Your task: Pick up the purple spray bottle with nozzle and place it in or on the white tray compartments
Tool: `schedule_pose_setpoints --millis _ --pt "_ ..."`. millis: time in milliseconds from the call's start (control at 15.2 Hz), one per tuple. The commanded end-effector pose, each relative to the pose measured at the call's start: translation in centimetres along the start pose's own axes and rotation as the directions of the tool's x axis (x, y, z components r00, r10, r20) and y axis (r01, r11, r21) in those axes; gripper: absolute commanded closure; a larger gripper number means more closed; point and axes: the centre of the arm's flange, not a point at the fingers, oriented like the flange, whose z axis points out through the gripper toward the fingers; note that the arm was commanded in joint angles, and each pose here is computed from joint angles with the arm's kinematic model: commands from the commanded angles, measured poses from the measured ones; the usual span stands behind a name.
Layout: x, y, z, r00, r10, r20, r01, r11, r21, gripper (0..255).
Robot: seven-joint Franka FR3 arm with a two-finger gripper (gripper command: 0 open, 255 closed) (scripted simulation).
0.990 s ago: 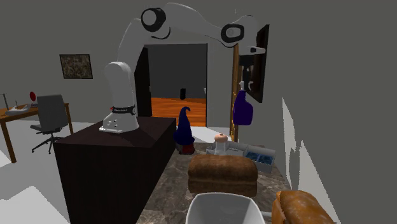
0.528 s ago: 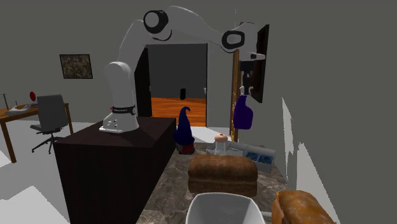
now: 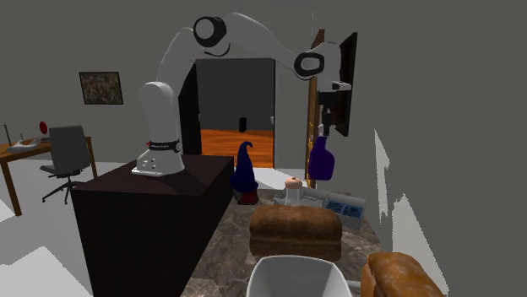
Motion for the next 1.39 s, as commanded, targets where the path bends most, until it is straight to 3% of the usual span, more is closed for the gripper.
schedule_pose_setpoints --millis 0,990,1320 --pt "-0.1 0.1 1.0 1.000 0.000 -0.001 0.000 1.000 0.000 255" --pt "-0.2 0.0 9.0 1.000 0.000 -0.001 0.000 1.000 0.000 255" --pt "-0.2 0.0 9.0 1.000 0.000 -0.001 0.000 1.000 0.000 255"
